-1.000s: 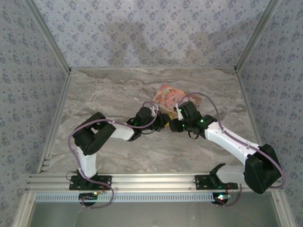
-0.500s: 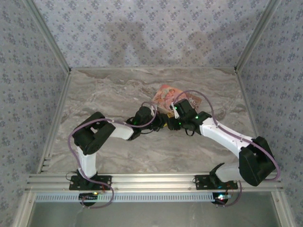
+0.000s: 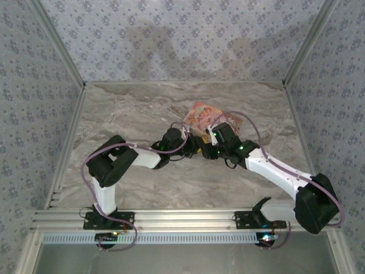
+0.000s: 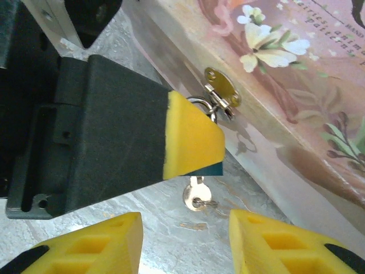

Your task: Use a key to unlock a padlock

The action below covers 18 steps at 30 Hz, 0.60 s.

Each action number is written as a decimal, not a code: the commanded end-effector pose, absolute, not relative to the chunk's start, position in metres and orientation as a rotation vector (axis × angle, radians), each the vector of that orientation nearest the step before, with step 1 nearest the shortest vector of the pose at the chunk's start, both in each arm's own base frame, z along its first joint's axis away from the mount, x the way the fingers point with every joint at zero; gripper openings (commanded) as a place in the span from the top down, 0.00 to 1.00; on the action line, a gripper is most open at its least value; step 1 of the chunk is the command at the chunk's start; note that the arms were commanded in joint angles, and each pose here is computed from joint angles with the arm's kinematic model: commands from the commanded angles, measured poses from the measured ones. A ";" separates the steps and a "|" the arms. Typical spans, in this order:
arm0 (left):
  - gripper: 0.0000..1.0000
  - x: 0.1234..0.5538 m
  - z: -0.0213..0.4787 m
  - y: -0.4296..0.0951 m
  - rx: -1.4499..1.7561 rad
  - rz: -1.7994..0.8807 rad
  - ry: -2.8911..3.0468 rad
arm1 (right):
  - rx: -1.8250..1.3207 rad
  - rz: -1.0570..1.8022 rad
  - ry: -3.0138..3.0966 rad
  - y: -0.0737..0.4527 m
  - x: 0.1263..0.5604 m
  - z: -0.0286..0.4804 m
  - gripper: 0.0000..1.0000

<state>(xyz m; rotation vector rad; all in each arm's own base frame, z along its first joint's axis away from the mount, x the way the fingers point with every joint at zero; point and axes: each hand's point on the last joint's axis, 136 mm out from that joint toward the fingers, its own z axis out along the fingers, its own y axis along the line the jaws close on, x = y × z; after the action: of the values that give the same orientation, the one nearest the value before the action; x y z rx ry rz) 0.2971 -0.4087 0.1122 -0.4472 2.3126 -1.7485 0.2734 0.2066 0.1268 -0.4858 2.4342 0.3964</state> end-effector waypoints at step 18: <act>1.00 0.298 0.188 -0.416 -0.312 -1.922 2.115 | -0.520 0.276 2.400 0.209 0.291 0.126 0.57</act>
<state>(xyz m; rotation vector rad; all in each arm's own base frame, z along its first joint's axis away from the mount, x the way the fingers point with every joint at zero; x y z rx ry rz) 0.2958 -0.4096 0.1321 -0.4204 2.2753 -1.7889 0.2805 0.2052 0.1131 -0.5105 2.4446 0.3073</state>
